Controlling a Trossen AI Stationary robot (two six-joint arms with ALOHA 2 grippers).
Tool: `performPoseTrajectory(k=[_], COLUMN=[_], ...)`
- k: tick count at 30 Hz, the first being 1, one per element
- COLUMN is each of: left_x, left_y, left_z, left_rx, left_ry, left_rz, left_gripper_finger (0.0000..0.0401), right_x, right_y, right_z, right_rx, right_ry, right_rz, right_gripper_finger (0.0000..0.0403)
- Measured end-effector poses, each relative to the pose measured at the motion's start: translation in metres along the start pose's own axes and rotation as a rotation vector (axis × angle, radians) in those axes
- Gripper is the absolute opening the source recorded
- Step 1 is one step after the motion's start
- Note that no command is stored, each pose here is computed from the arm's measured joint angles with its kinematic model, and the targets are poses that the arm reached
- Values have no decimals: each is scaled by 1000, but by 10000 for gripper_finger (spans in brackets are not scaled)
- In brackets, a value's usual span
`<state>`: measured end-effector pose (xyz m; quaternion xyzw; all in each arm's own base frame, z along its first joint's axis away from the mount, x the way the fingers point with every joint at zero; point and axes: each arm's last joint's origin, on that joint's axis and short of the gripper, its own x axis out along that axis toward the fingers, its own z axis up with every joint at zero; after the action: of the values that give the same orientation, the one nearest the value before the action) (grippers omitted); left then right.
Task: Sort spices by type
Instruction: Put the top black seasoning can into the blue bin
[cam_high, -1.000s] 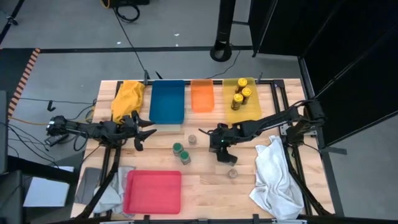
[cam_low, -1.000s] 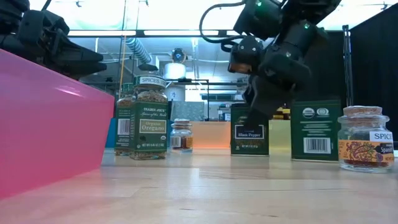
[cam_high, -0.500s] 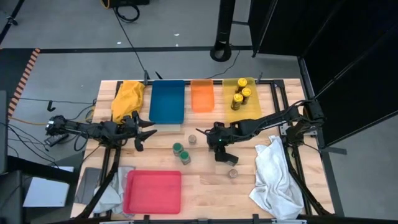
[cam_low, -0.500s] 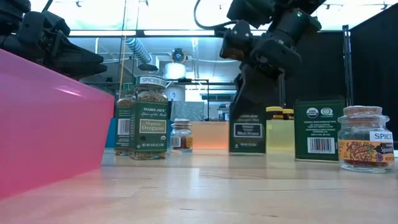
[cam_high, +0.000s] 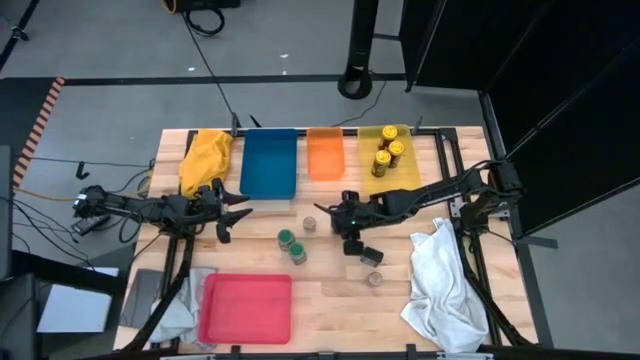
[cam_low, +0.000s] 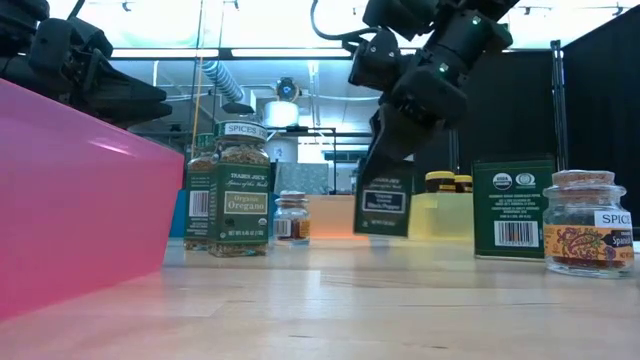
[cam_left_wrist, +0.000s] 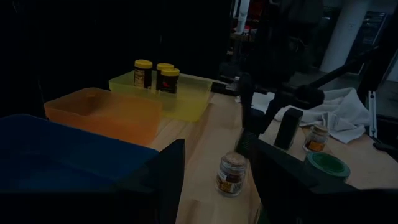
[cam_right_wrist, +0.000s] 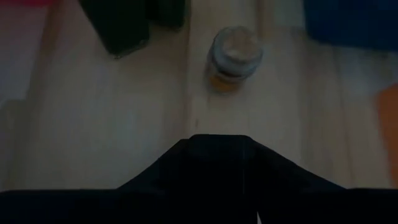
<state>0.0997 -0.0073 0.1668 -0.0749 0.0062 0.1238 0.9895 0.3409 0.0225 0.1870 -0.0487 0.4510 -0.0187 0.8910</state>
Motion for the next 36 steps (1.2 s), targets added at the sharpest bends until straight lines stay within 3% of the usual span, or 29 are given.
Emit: performPoseTrajectory(k=[13,27,36], left_x=[0,0,1], left_y=[0,0,0], left_z=[0,0,-1], left_rx=[0,0,27], left_ry=[0,0,3], left_rz=[0,2,20], left_gripper_finger=[184,184,184], right_x=[-3,-57,-38], right_y=[-41,-97,-143], right_z=[17,100,128], right_rx=[2,-47,-34], right_ry=[-147,-480,-532], right_rz=[-115,-271,-327], right_gripper_finger=[144,140,144])
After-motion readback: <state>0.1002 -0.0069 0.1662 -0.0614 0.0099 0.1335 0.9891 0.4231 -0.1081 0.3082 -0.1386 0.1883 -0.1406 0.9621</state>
